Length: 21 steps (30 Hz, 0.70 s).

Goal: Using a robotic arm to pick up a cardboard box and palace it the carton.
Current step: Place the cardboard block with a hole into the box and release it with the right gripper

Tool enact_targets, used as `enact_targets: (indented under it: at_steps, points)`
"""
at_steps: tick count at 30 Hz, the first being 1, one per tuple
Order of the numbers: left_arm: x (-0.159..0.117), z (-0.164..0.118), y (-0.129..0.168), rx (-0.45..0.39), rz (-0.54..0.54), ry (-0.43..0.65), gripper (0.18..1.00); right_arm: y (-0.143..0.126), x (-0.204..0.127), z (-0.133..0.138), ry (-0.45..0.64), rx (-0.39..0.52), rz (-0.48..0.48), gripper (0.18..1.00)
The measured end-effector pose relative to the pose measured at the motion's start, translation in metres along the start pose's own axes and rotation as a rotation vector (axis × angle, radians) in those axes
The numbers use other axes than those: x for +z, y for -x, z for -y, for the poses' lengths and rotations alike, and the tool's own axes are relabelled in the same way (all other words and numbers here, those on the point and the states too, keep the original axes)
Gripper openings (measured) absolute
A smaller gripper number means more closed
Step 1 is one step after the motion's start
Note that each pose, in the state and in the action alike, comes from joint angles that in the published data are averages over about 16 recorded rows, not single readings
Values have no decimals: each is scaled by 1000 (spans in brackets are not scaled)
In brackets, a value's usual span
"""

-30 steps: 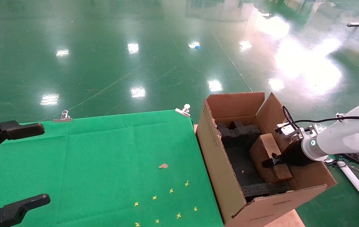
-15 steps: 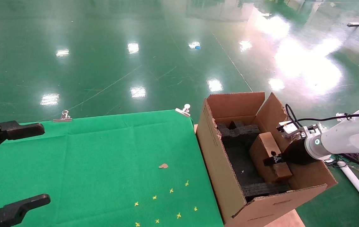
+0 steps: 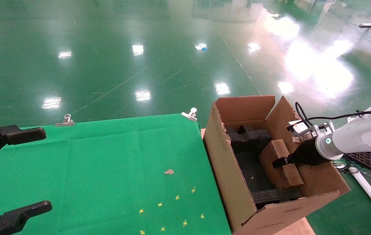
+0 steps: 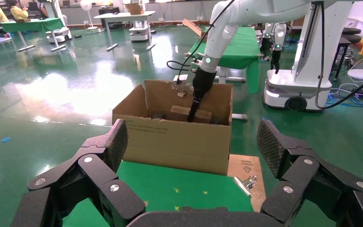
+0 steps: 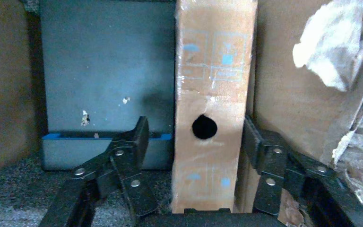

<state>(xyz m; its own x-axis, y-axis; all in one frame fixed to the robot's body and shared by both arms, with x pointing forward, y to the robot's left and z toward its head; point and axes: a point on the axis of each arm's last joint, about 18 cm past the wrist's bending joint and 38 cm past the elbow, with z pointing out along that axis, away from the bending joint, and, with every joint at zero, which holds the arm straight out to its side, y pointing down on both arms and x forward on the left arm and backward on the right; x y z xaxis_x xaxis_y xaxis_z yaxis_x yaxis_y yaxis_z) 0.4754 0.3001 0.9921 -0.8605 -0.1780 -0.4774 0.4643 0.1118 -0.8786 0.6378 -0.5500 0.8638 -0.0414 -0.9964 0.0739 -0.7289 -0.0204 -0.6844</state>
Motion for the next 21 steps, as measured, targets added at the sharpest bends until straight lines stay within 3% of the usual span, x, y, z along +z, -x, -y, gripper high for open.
enact_targets:
  at_steps: [10, 21]
  points:
    - [0, 0, 0, 0, 0, 0, 1000, -2, -39, 36, -67, -19, 25, 812]
    - [0, 0, 0, 0, 0, 0, 1000, -10, -145, 99, -278, -107, 94, 962]
